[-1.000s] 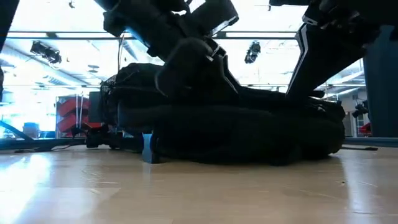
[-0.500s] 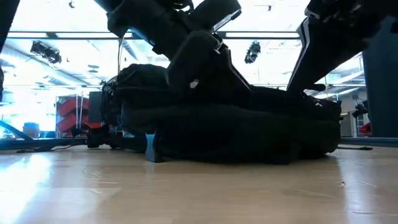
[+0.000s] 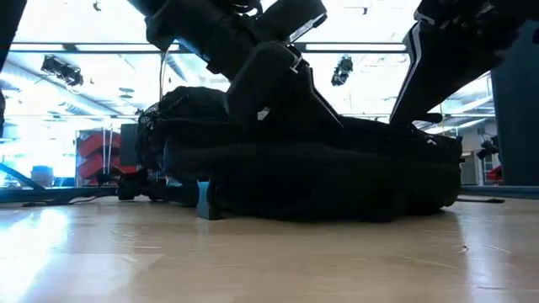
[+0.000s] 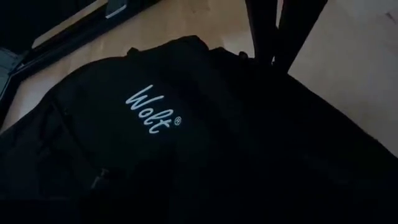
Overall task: Unpack backpack
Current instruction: Open the backpack
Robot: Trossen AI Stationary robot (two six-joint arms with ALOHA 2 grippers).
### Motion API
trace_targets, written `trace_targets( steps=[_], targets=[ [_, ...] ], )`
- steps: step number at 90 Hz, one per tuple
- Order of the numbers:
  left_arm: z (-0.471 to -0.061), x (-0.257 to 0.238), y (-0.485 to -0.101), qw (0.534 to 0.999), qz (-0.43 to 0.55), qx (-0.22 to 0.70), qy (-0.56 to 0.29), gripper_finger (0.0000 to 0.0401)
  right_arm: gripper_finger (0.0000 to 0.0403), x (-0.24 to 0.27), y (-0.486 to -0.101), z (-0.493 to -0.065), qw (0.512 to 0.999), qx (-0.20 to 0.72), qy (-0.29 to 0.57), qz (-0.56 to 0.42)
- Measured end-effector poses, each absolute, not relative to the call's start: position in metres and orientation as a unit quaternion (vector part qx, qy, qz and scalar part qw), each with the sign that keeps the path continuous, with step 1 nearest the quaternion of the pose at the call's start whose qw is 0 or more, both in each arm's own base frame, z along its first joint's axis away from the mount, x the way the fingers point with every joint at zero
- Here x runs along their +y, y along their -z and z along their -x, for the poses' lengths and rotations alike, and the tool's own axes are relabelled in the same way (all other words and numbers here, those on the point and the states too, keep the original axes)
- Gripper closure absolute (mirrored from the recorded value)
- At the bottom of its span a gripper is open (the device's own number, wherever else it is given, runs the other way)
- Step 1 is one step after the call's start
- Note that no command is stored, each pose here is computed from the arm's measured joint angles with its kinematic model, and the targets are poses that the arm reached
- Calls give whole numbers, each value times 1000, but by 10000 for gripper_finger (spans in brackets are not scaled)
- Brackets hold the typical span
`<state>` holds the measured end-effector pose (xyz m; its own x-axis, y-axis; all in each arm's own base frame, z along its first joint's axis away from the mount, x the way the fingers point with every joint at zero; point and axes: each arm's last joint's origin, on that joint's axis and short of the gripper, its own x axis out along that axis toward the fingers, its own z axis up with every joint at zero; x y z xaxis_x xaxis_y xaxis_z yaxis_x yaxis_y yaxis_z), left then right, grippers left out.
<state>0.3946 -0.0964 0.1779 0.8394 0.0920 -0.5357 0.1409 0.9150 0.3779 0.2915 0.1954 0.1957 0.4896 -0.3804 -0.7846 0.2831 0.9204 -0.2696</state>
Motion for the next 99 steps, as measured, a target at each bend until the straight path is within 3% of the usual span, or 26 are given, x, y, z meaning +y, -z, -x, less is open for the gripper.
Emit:
trace_targets(
  steps=[10, 27, 31, 69, 99],
  targets=[
    [-395, -97, -178, 937, -205, 283, 15, 212, 403, 195, -196, -291, 861, 467, 192, 52],
    [-397, -93, -181, 937, -201, 284, 13, 370, 403, 195, -196, -291, 860, 469, 193, 55],
    [-398, -92, -183, 936, -201, 287, 11, 387, 403, 195, -196, -291, 860, 469, 193, 54],
    [-373, -109, -217, 891, -236, 379, 83, 401, 403, 188, -209, -271, 842, 479, 241, 51],
    [-326, -135, -232, 883, -249, 371, 142, 401, 403, 173, -214, -262, 819, 487, 296, 68]
  ],
)
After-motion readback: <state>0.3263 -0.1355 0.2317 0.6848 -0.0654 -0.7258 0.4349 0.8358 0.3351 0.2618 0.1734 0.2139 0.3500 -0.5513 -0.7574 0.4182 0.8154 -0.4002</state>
